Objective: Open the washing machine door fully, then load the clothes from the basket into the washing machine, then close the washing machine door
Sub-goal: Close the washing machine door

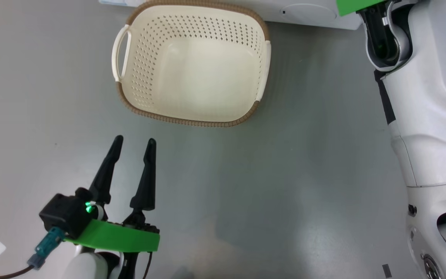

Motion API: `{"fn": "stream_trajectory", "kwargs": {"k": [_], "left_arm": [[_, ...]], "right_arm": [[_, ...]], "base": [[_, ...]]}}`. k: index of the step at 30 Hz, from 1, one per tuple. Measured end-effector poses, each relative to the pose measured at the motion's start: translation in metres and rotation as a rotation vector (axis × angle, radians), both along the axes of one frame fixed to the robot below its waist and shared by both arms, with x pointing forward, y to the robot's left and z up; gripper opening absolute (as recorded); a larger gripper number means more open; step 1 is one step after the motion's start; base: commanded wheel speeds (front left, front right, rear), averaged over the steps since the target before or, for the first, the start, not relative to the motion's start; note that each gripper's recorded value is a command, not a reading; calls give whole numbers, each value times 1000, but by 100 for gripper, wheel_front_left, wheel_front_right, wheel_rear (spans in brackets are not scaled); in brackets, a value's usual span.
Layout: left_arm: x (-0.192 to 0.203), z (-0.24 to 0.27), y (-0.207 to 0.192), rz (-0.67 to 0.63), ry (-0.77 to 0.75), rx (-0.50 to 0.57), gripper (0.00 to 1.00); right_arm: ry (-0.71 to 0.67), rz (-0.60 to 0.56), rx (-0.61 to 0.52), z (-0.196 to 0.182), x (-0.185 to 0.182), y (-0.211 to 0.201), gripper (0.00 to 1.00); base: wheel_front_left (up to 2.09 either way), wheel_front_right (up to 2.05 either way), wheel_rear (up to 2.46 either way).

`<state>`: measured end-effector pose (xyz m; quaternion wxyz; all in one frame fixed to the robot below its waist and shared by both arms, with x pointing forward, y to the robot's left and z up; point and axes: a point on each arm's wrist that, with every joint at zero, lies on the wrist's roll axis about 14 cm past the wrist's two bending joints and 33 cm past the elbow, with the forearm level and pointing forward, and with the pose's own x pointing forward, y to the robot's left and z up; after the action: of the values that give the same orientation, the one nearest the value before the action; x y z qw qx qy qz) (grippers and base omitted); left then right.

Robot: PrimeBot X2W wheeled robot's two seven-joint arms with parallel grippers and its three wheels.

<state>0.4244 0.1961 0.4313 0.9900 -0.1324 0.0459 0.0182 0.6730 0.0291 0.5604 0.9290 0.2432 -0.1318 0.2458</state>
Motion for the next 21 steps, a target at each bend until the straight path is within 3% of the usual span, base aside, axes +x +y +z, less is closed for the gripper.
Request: {"fn": "stream_trajectory", "kwargs": {"k": [10,21], "left_arm": [[0,24,0,1,-69,-5,100],[-13,43,2,11,-111,1,100]], "right_arm": [[52,54,-110,-24,-44,4,0],[131,38,-140,-44,-93,-20,0]], "base": [[0,0,0],[0,0,0]]}}
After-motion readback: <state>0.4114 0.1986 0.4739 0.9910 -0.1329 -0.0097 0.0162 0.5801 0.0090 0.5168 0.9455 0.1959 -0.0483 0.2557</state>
